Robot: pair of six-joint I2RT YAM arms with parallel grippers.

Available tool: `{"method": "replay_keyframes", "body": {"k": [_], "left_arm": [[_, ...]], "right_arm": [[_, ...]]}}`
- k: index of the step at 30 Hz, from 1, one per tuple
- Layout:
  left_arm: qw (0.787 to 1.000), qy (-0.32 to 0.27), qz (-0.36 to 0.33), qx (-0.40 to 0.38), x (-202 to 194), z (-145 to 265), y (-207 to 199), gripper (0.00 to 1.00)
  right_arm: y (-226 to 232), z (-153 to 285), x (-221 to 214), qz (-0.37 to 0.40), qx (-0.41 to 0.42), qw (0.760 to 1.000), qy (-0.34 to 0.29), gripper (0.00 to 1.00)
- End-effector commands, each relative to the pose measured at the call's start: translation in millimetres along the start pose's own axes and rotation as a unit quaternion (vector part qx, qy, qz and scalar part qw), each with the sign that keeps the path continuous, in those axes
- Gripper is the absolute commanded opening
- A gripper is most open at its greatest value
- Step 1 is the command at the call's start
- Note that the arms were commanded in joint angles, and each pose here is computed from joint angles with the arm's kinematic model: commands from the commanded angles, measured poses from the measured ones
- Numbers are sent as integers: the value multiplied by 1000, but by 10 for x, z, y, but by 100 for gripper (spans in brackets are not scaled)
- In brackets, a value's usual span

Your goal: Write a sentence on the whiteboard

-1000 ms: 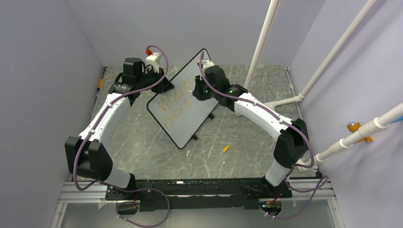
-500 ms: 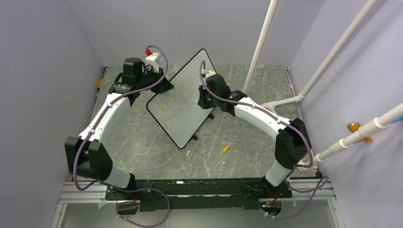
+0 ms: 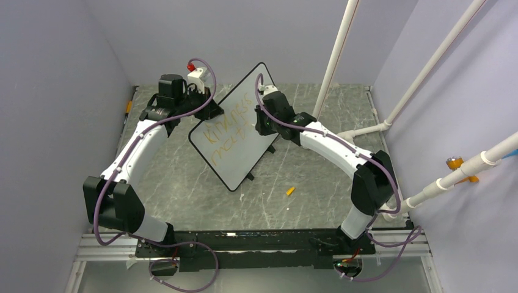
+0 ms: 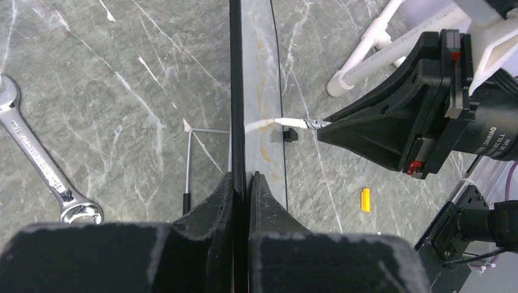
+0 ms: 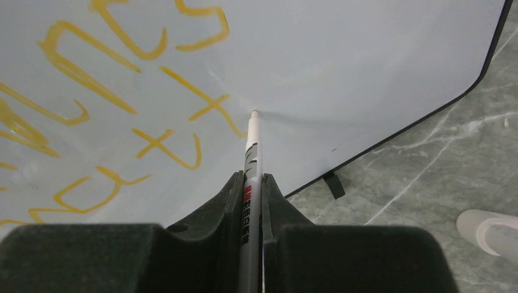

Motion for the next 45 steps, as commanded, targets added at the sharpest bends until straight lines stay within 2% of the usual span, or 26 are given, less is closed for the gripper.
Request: {"method": "replay_keyframes", "body": {"k": [1,9,16,19,29,34,45], "left_arm": [[998,20,-53,-13,-114,6,-87,0],[998,16,-60,-2,-98,44,-73,0],[998,5,-50,-30,-57,50,-184,0],[999,11,-47,-18,-59,35,-137,0],[999,15,-42,4,77,-2,-81,0],[998,37,-48,9,-36,-51,-30,0],[998,42,-52,-1,-137,-69,-41,0]], "right_arm": [[110,53,370,4,10,999,-49,0],[108,381,398,-11,16,998,-66,0],[75,720,284,-25,30,996,-80,0],[52,809,228,-23,33,996,-85,0],[41,945,196,-20,43,994,-100,0],[51,987,231,-15,47,993,-107,0],[86,956,353,9,52,991,-125,0]]}}
Point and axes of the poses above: each gripper's point midway between its finger pads, its own z axis back along the fingers, its own y axis along the line the jaws close on, x = y × z, the point moved 1 cm from there along z, back along the fingers, and after that the axes turned 1 degree about -z, right-handed, at the moved point
